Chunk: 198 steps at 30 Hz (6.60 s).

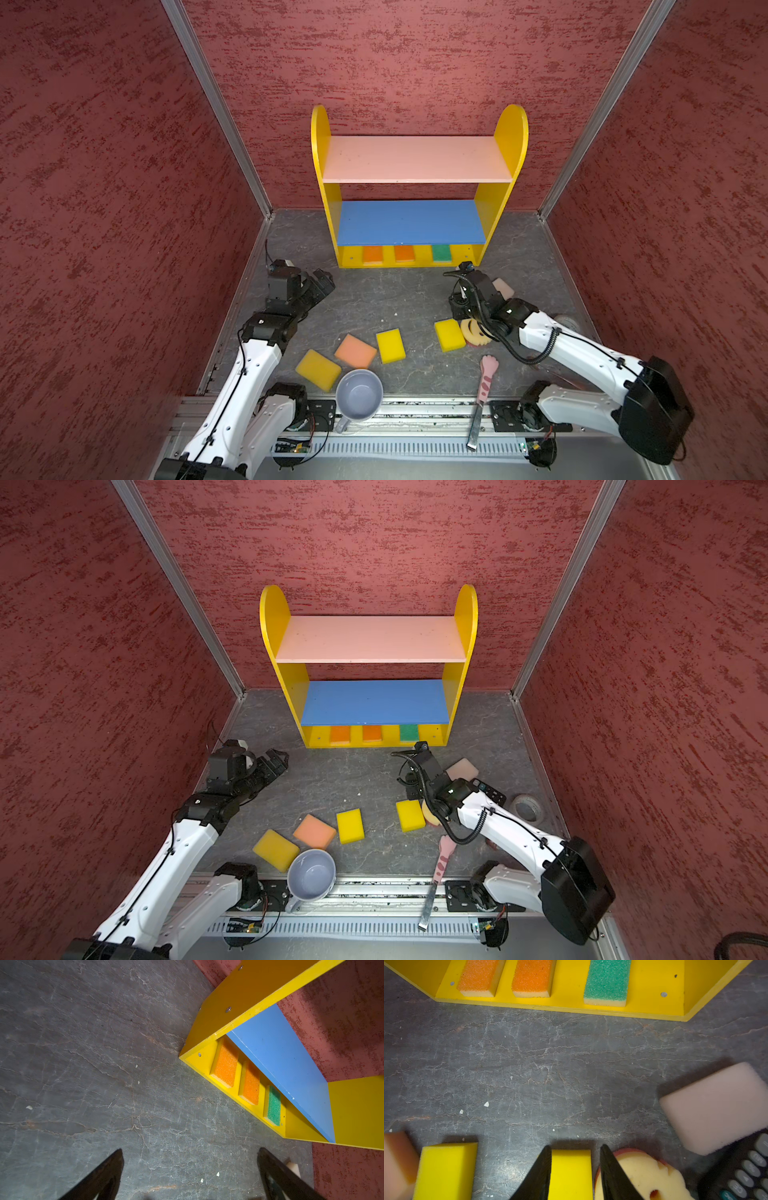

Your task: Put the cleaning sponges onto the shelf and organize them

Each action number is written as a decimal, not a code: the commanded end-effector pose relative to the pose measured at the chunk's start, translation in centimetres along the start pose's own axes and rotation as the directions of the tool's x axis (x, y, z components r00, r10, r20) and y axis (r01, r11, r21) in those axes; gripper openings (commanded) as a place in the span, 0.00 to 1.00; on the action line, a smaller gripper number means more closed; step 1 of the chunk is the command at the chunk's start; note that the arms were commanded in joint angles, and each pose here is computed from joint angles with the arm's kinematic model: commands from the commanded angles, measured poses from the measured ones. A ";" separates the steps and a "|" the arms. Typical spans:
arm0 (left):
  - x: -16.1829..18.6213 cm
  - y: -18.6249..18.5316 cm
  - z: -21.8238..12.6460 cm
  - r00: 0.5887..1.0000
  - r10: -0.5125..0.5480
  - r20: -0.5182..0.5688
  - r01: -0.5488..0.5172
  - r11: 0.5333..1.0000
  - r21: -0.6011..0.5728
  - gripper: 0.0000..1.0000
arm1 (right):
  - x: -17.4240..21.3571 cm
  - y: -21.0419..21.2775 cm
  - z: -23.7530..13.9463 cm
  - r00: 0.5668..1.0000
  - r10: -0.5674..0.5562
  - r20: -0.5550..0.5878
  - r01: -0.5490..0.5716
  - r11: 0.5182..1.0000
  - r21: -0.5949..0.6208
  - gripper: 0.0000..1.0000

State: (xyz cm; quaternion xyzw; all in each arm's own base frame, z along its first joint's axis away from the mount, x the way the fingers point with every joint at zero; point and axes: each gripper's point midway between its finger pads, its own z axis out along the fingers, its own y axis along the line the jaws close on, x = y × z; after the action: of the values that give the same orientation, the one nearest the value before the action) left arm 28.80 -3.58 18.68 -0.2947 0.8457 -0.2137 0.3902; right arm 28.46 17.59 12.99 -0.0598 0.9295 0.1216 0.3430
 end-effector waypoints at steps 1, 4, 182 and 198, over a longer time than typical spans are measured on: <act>-0.5 -0.5 -0.1 1.000 0.014 0.009 -0.014 0.998 0.056 1.00 | -2.0 1.0 0.4 0.994 0.108 0.023 -0.104 0.987 -0.125 0.36; -0.7 -0.6 -0.2 1.000 -0.007 0.009 0.006 0.996 0.093 1.00 | -3.6 1.1 1.7 0.963 0.268 0.009 -0.257 0.931 -0.259 0.33; 2.6 -1.4 3.0 0.963 0.134 -0.234 -0.124 0.991 0.055 0.93 | 5.0 4.2 0.7 0.983 0.032 -0.180 -0.042 0.998 -0.053 0.54; 5.1 -0.2 2.1 0.948 0.065 -0.312 -0.052 0.997 0.050 0.96 | 4.2 24.2 3.2 0.899 -0.431 -0.075 0.316 0.759 -0.569 0.47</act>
State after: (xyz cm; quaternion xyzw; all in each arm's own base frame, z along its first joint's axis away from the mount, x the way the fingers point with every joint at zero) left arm 27.17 -7.22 13.39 -0.2200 0.9124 -0.2425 0.2455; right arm 24.21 38.29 11.54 -0.2830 0.8901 0.2694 0.2347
